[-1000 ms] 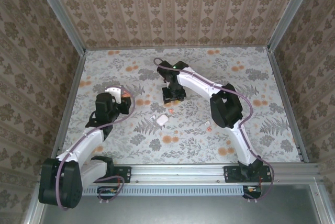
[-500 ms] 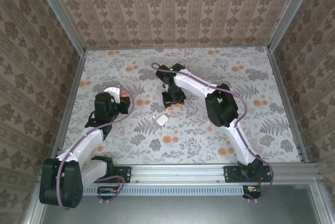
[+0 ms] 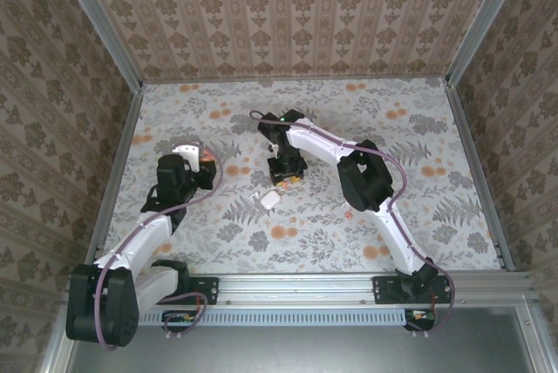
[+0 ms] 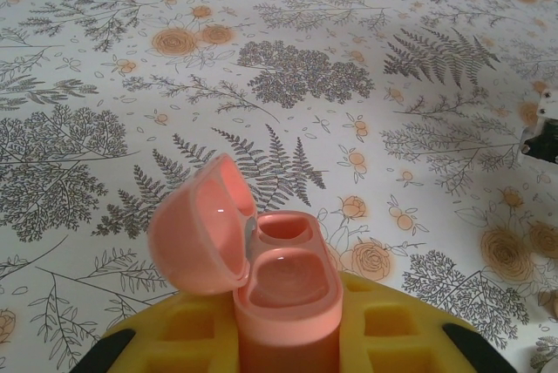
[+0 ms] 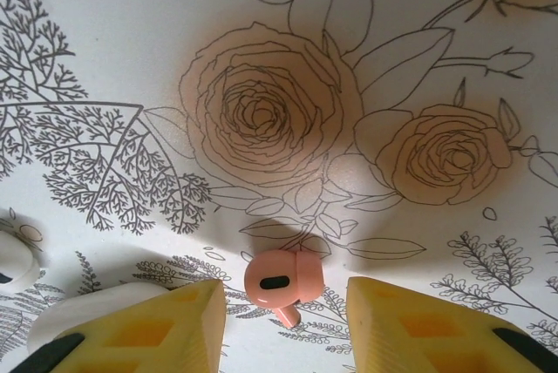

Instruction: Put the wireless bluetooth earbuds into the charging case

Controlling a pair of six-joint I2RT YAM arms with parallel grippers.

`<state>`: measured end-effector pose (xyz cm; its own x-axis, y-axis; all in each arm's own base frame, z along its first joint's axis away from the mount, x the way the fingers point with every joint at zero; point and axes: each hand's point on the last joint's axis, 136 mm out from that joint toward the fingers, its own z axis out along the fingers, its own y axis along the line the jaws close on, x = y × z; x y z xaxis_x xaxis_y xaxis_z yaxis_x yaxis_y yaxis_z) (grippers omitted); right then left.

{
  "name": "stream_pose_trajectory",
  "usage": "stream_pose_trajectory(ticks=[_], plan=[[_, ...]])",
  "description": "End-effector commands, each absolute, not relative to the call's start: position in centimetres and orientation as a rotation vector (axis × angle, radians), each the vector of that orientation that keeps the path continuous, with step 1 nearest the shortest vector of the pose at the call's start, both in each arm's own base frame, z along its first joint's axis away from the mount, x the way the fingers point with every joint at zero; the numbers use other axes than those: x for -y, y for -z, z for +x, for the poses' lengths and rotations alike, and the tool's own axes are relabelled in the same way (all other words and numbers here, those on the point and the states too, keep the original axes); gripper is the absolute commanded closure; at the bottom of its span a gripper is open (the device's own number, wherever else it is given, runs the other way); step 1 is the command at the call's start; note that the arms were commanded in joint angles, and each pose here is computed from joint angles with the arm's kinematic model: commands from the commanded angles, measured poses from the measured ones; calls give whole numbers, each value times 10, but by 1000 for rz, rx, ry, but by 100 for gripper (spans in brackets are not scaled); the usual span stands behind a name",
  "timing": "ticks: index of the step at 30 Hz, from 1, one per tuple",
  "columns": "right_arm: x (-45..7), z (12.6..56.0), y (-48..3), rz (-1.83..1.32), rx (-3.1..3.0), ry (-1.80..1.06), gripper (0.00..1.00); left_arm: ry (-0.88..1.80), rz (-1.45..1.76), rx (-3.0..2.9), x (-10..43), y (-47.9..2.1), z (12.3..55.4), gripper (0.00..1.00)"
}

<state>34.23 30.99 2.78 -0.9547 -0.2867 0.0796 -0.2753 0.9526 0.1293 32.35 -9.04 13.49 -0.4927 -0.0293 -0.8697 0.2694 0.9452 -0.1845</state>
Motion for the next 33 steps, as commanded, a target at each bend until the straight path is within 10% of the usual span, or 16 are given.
stream_pose_trajectory(ticks=[1,33], plan=[[-316,340,-23,457,2982,197,59,374,163,-1999,91,-156,330,82],[-317,352,-35,443,3133,277,73,456,202,-1986,104,-153,330,83]])
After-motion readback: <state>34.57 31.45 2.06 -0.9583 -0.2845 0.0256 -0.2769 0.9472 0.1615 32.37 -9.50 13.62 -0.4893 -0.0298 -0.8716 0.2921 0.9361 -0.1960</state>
